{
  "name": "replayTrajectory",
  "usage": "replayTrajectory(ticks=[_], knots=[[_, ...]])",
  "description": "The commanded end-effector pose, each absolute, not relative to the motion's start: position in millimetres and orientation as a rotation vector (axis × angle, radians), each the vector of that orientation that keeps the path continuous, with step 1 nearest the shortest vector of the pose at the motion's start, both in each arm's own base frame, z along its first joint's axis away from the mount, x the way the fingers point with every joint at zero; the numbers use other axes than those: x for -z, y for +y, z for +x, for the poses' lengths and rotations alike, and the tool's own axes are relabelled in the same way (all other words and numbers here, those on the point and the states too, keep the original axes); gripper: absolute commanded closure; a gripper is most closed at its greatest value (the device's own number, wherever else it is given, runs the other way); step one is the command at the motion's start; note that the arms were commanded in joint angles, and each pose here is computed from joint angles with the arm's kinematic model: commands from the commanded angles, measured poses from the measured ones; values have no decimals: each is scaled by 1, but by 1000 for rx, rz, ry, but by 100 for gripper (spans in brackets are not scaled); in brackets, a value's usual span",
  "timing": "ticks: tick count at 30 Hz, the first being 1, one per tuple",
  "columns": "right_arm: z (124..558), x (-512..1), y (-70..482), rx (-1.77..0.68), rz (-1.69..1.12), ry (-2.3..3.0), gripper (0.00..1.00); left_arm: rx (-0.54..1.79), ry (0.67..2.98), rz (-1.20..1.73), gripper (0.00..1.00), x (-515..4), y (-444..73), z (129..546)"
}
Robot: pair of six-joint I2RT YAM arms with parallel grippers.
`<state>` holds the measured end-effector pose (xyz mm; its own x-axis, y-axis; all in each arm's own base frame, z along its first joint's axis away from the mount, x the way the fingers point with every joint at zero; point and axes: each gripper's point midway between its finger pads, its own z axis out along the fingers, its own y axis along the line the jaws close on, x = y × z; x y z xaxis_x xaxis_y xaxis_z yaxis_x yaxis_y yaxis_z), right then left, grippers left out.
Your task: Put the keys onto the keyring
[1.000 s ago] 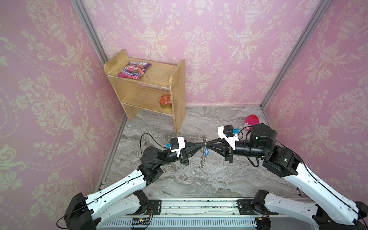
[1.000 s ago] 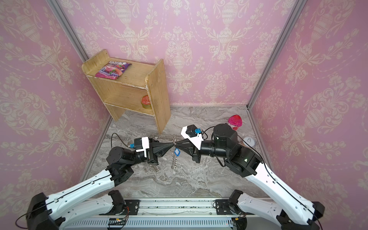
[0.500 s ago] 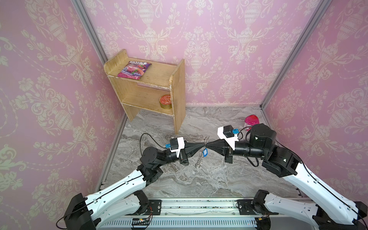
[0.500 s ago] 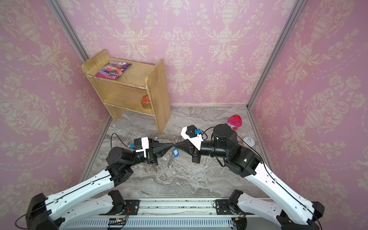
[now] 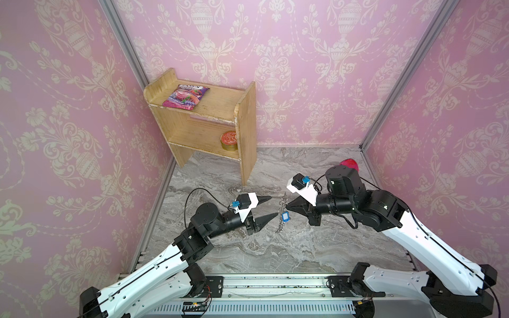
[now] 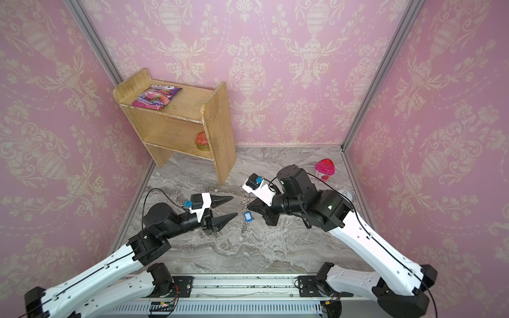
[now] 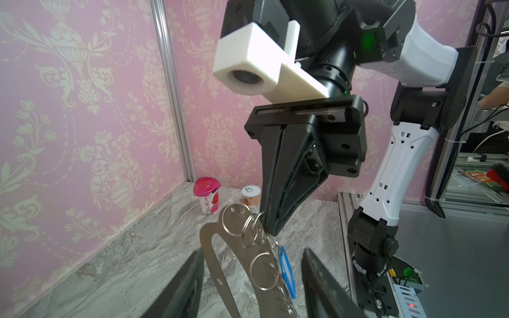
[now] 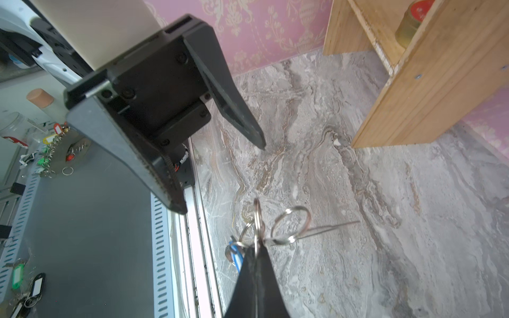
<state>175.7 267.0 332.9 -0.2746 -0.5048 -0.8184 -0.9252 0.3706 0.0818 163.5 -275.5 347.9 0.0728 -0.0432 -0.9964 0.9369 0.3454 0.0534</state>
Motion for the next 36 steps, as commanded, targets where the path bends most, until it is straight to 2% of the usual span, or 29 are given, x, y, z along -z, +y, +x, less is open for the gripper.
replayTrajectory(ticks=[1,9,16,20,28,36], knots=[[170,-326,259,-671,-1303,1967,100,921,1288,995,45,-348,-278,159],[168,-328,266,-688,-1326,1940,100,1127,1225,1113,76,-363,-296,133],[169,-329,268,-685,-1351,1929,100,1188,1237,1162,87,-365,-301,125],[165,-334,270,-707,-1360,1905,100,1191,1279,1183,85,-355,-305,128],[157,-336,270,-746,-1385,1883,100,1133,1321,1200,67,-342,-308,136],[151,-335,272,-762,-1419,1866,100,1083,1318,1192,64,-344,-306,142]])
